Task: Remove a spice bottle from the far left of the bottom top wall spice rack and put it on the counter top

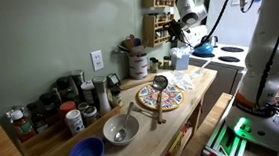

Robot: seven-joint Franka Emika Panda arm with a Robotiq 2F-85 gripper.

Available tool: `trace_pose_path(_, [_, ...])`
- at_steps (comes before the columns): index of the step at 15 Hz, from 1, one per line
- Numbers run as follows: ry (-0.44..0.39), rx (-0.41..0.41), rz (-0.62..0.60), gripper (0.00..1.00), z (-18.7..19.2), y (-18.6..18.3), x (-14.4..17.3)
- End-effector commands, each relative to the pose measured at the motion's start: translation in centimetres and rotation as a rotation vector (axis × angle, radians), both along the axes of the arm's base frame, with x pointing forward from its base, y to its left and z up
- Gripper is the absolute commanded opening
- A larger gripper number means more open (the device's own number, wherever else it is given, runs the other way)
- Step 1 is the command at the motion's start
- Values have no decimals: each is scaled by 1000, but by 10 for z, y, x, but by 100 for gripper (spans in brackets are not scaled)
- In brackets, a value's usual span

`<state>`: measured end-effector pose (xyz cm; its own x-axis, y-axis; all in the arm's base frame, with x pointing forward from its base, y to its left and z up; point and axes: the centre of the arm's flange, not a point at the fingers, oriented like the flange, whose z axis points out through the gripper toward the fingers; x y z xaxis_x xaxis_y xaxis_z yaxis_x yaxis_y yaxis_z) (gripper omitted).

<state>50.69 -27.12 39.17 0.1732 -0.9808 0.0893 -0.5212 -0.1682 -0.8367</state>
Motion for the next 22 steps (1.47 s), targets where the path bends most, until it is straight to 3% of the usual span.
trace_pose_path(1, [10,-75,170,100,43,-9,-12])
trace_pose_path(7, [130,-339,449,100,77,-22,-5])
trace_pose_path(11, [220,-536,573,100,96,-22,-6])
trace_pose_path(13, [207,-637,627,100,92,-9,0])
trace_pose_path(14, [154,-676,648,100,91,-7,0])
trace_pose_path(15, [194,-602,605,100,94,-11,6])
trace_pose_path(20, [190,-610,611,100,95,-9,8])
trace_pose_path(22, [183,-655,706,100,89,-4,17])
